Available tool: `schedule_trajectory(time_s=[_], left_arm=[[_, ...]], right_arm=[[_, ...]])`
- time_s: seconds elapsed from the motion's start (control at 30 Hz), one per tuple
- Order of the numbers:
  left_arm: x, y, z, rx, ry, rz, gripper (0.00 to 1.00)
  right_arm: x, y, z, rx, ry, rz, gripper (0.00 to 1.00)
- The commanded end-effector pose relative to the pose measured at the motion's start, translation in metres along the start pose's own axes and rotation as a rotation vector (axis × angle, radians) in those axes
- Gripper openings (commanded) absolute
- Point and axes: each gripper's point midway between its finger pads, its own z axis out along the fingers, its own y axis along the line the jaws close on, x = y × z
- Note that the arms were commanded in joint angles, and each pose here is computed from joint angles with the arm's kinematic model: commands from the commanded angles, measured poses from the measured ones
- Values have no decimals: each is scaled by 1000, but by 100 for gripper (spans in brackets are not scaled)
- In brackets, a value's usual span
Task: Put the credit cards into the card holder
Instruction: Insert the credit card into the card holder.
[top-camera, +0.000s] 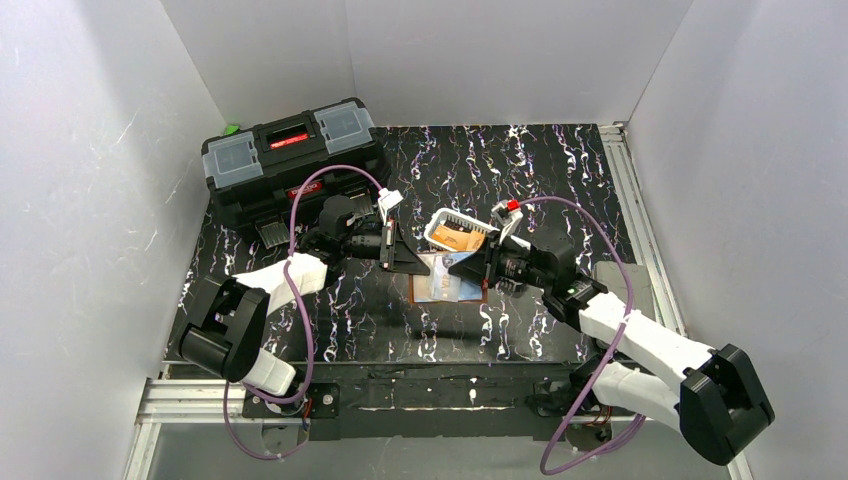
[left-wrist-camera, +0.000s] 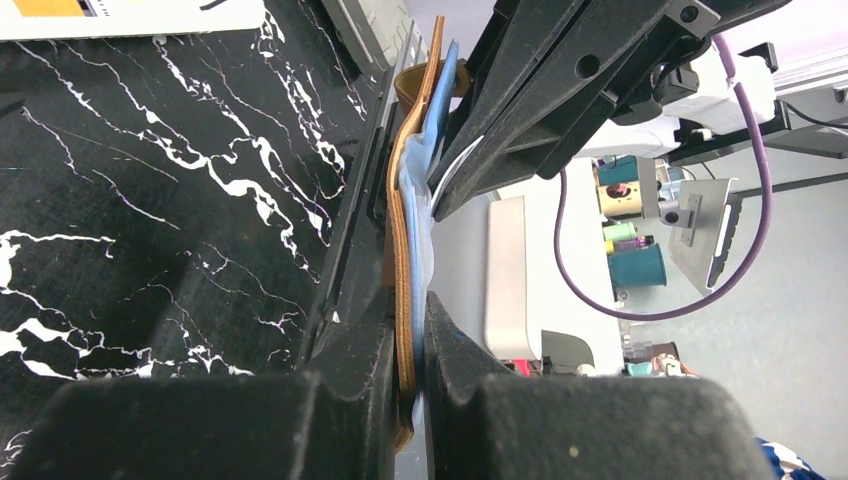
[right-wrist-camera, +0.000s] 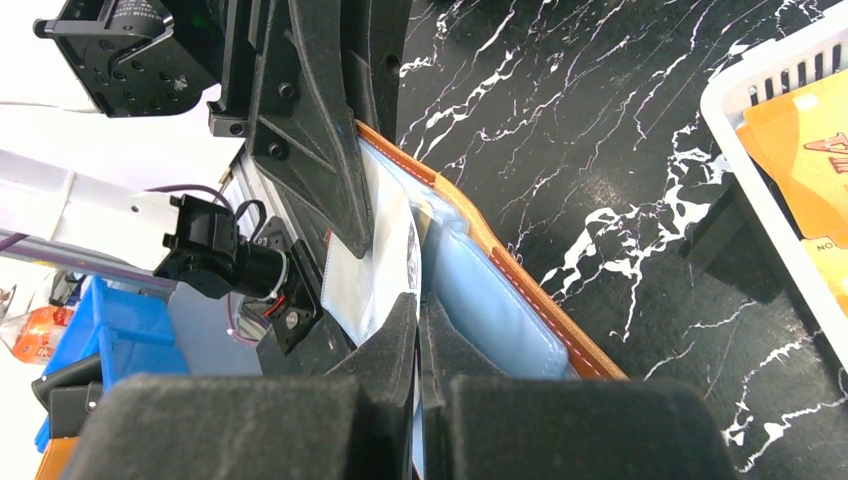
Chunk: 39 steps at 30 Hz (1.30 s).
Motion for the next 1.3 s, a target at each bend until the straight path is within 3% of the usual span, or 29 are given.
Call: schedule_trajectory(time_s=[0.0,0.7,1.27], left_arm=[[-10,-58,-6,134,11,212,0],[-15,-61,-6,133,-6,226,0],[-12,-67,-2,156,19,253,2]], right_arm=[[49,-38,-18,144,179,47,1],[59,-46,-15,164,174,137,1],[55,-28,0,42,238,120,1]])
